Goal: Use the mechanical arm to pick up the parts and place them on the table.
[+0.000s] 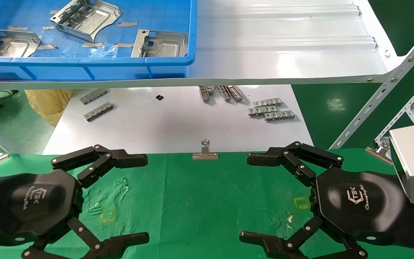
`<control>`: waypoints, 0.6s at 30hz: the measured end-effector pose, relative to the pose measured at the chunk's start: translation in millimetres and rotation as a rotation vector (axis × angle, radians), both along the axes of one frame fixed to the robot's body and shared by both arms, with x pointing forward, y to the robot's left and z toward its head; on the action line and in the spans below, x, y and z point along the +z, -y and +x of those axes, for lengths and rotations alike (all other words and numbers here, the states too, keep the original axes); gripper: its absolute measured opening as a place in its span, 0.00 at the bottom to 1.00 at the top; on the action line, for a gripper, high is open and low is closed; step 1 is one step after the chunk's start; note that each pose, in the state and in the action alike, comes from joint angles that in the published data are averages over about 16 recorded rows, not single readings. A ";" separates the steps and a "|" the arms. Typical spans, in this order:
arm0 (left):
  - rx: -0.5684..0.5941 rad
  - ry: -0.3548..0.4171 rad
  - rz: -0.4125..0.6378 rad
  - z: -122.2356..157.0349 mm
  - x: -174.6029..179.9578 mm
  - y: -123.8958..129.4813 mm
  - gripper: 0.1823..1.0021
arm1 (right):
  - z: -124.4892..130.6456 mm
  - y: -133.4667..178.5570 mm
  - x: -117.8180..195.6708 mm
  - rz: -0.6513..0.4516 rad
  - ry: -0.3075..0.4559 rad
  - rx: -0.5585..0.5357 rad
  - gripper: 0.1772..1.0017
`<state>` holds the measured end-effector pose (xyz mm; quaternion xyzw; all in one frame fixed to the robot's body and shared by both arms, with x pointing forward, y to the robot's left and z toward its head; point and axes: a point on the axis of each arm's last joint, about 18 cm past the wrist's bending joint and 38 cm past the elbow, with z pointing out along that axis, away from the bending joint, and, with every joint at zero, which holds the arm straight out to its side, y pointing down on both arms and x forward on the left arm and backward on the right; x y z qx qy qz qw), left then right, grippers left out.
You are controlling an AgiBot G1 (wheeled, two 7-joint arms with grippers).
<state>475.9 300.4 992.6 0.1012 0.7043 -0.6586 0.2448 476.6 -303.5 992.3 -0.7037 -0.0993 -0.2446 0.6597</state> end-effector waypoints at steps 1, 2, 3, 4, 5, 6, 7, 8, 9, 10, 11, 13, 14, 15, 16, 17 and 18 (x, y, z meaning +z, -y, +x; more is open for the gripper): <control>0.000 0.000 0.000 0.0 0.0 0.0 1.00 | 0.0 0.0 0.0 0.000 0.000 0.000 1.00; 0.000 0.000 0.000 0.0 0.0 0.0 1.00 | 0.0 0.0 0.0 0.000 0.000 0.000 1.00; 0.000 0.000 0.000 0.0 0.0 0.0 1.00 | 0.0 0.0 0.0 0.000 0.000 0.000 1.00; 0.000 0.000 0.000 0.0 0.0 0.0 1.00 | 0.0 0.0 0.0 0.000 0.000 0.000 1.00; 0.000 0.000 0.000 0.0 0.0 0.0 1.00 | 0.0 0.0 0.0 0.000 0.000 0.000 1.00; 0.000 0.000 0.000 0.0 0.0 0.0 1.00 | 0.0 0.0 0.0 0.000 0.000 0.000 1.00; 0.000 0.000 0.000 0.0 0.0 0.0 1.00 | 0.0 0.0 0.0 0.000 0.000 0.000 1.00; 0.000 0.000 0.000 0.0 0.0 0.0 1.00 | 0.0 0.0 0.0 0.000 0.000 0.000 1.00; 0.000 0.000 0.000 0.0 0.0 0.0 1.00 | 0.0 0.0 0.0 0.000 0.000 0.000 1.00; 0.000 0.000 0.000 0.0 0.0 0.0 1.00 | 0.0 0.0 0.0 0.000 0.000 0.000 1.00; 0.000 0.000 0.000 0.0 0.0 0.0 1.00 | 0.0 0.0 0.0 0.000 0.000 0.000 1.00; 0.000 0.000 0.000 0.0 0.0 0.0 1.00 | 0.0 0.0 0.0 0.000 0.000 0.000 1.00; 0.000 0.000 0.000 0.0 0.0 0.0 1.00 | 0.0 0.0 0.0 0.000 0.000 0.000 1.00; 0.000 0.000 0.000 0.0 0.0 0.0 1.00 | 0.0 0.0 0.0 0.000 0.000 0.000 1.00; 0.000 0.000 0.000 0.0 0.0 0.0 1.00 | 0.0 0.0 0.0 0.000 0.000 0.000 1.00; 0.000 0.000 0.000 0.0 0.0 0.0 1.00 | 0.0 0.0 0.0 0.000 0.000 0.000 1.00; 0.000 0.000 0.000 0.0 0.0 0.0 1.00 | 0.0 0.0 0.0 0.000 0.000 0.000 1.00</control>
